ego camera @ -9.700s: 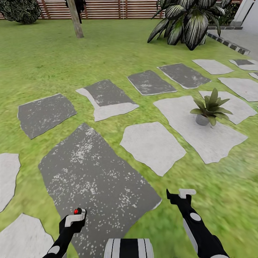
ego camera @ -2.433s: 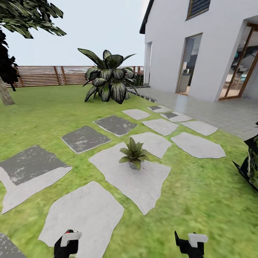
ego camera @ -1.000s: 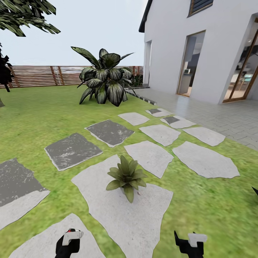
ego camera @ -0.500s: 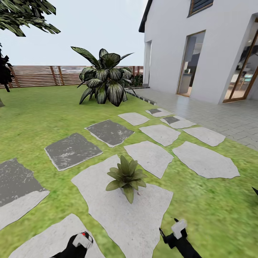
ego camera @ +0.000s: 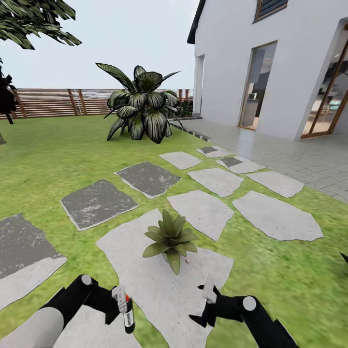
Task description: Pick up the pesticide atomizer in the garden and spray insectifuge to fully cover both potted plants in the garden.
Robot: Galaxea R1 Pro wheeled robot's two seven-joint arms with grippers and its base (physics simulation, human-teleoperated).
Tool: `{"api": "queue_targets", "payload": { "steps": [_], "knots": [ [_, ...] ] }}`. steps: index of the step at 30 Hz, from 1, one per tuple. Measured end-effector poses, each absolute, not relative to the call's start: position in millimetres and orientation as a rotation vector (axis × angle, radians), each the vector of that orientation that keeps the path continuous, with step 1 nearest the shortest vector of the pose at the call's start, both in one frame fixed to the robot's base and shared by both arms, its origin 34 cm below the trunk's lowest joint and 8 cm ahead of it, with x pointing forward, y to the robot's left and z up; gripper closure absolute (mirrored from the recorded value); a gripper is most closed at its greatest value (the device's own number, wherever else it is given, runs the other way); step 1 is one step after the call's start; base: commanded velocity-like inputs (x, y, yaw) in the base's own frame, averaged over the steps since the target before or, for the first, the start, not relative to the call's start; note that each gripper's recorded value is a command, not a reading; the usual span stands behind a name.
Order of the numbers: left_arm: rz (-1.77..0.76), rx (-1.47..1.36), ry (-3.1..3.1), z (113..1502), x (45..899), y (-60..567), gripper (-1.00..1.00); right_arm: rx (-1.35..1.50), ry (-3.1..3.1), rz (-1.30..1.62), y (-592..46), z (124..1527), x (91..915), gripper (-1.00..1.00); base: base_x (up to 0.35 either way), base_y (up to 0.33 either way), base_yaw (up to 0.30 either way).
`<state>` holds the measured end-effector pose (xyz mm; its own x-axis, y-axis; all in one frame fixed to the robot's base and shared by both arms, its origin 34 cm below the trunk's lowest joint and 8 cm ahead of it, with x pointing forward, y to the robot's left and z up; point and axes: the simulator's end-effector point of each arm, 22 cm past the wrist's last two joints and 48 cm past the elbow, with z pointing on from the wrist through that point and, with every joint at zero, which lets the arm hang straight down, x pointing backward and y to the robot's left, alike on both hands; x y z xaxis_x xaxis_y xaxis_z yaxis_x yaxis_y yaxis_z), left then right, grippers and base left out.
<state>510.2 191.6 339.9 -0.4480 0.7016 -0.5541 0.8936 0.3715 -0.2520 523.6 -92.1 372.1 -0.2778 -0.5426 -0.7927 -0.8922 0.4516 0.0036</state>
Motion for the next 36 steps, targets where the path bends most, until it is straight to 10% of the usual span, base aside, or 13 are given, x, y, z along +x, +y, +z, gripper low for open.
{"api": "queue_targets", "payload": {
  "steps": [36],
  "knots": [
    [-0.754, 1.744, 2.074, 345.9, 493.4, 98.6, 1.00, -1.282, 1.857, 0.708, -2.7, 399.1, 513.2, 1.00, 0.000, 0.000, 0.000]
  ]
}}
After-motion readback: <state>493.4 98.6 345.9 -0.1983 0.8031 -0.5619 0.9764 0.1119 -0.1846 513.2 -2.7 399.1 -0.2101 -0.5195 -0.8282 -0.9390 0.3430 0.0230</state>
